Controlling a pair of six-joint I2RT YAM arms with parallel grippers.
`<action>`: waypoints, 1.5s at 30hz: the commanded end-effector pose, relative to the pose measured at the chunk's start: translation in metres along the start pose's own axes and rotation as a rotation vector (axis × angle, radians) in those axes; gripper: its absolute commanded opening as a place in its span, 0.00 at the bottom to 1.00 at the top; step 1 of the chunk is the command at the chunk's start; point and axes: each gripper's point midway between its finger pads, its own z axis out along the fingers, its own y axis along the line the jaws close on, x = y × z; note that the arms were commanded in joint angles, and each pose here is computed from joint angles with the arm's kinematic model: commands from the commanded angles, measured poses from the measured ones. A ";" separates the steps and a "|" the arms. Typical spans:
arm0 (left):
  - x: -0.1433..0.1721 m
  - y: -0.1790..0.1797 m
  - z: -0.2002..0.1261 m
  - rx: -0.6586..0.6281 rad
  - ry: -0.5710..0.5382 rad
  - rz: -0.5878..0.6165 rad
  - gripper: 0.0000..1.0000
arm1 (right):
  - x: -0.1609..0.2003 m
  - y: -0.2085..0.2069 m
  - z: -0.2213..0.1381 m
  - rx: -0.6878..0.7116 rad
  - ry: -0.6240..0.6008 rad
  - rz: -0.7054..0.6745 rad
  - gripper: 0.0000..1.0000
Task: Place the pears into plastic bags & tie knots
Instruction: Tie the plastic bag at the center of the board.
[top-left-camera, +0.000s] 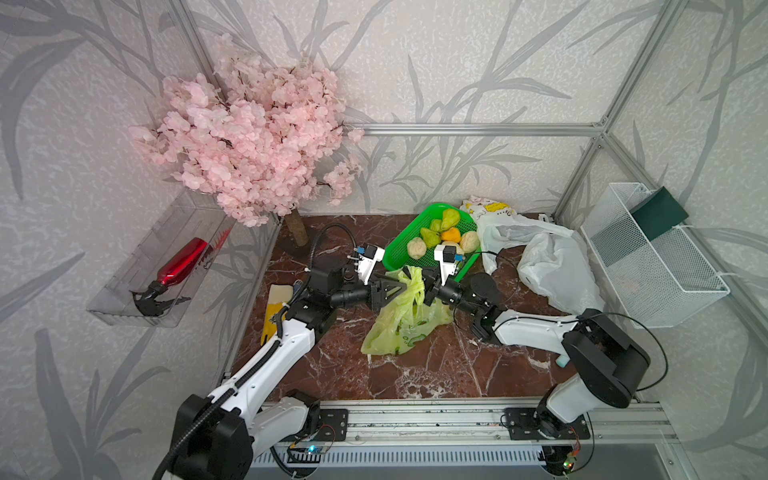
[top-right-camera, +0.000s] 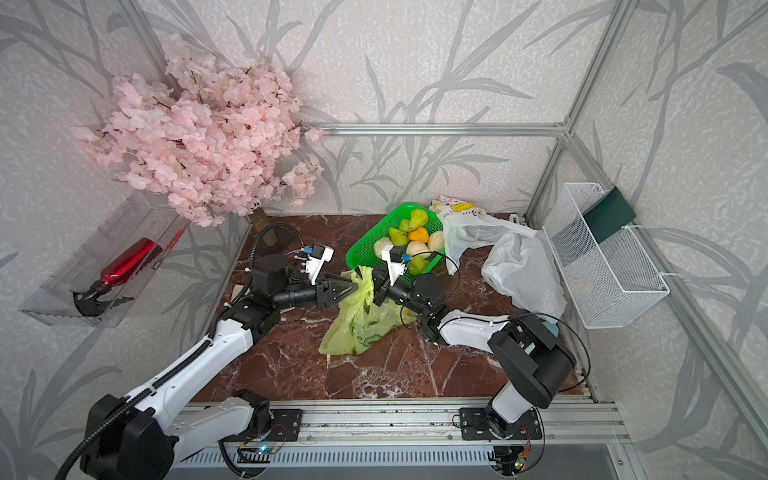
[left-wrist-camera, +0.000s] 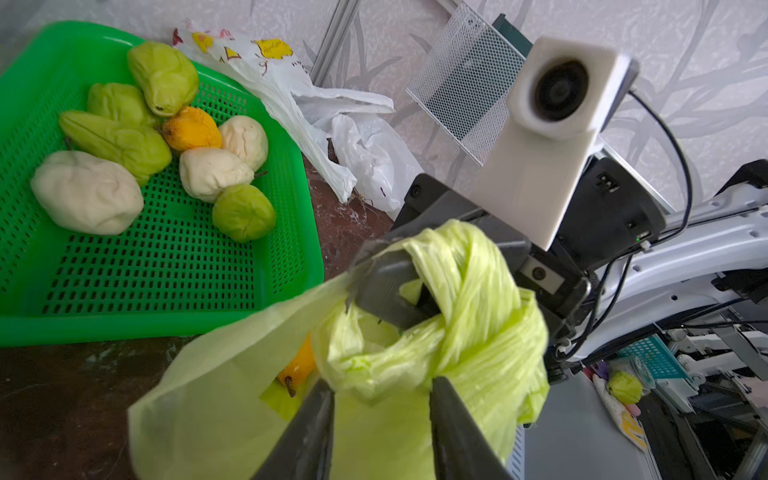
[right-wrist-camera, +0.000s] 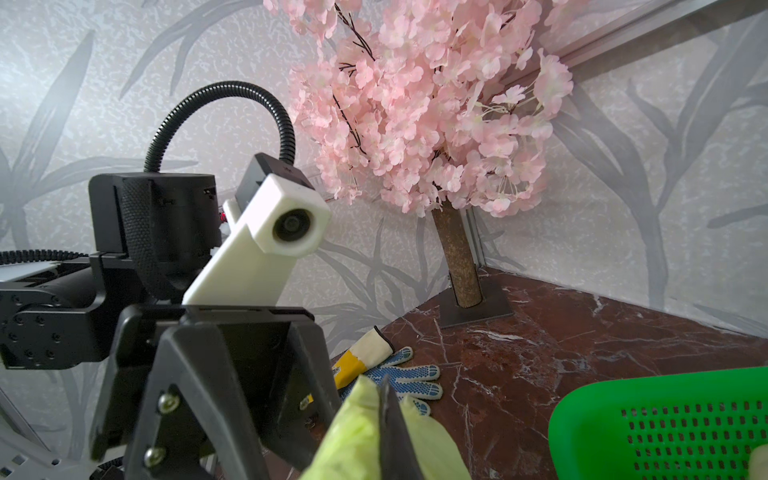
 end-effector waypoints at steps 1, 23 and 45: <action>-0.021 -0.004 -0.002 0.007 -0.045 -0.011 0.41 | -0.017 0.009 0.004 -0.052 -0.058 -0.005 0.00; -0.023 0.015 0.002 -0.034 -0.003 -0.100 0.00 | -0.019 -0.015 -0.013 0.130 -0.003 0.042 0.34; -0.032 0.030 -0.006 -0.103 -0.053 -0.159 0.00 | 0.018 0.046 -0.046 0.432 0.641 0.359 0.37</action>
